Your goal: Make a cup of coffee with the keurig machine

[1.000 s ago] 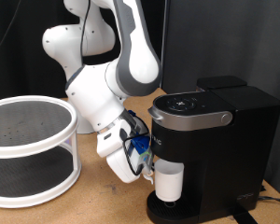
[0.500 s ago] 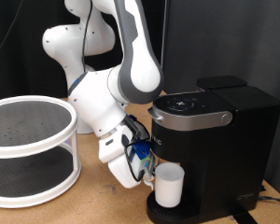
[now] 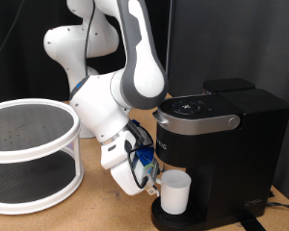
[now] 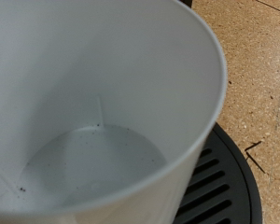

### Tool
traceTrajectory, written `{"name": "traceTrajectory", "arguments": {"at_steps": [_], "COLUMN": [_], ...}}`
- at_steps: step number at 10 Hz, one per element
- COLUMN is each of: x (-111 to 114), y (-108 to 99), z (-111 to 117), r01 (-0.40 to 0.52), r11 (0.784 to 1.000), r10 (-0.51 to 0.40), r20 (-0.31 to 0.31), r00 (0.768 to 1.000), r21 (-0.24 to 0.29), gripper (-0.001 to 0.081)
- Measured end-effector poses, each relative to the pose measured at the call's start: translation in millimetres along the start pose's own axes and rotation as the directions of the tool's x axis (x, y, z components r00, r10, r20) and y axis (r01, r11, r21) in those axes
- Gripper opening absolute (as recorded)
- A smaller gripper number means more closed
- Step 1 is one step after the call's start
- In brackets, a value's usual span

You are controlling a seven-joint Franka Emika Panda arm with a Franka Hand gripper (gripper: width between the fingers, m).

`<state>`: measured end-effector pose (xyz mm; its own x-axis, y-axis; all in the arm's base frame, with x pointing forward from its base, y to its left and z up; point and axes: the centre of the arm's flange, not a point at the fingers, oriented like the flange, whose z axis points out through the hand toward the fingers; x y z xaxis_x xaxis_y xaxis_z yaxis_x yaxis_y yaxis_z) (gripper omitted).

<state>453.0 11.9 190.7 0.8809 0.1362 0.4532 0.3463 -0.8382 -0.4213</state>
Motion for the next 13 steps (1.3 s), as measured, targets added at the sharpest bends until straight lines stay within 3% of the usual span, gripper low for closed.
{"name": "traceTrajectory", "arguments": {"at_steps": [1,2,3,9,11,13], "x": [-1.3,-3.3,-6.4,-28.1,-31.0,-42.0], "y": [1.3,2.7,4.0,3.0,5.0,10.5], "z": [-3.1,-10.0,-19.7,-82.3,-81.0,-88.8], "r01": [0.007,0.007,0.008,0.014,0.021,0.038], "r11": [1.0,1.0,1.0,1.0,0.999,0.997], "r10": [-0.007,-0.007,-0.008,-0.013,-0.021,-0.039], "r20": [-0.004,-0.013,-0.02,-0.011,0.004,0.01], "r00": [1.0,1.0,1.0,1.0,1.0,0.999], "r21": [-0.002,-0.004,-0.005,0.027,0.026,0.062], "gripper": [0.0658,0.0658,0.0781,0.0805,0.0805,0.0805]}}
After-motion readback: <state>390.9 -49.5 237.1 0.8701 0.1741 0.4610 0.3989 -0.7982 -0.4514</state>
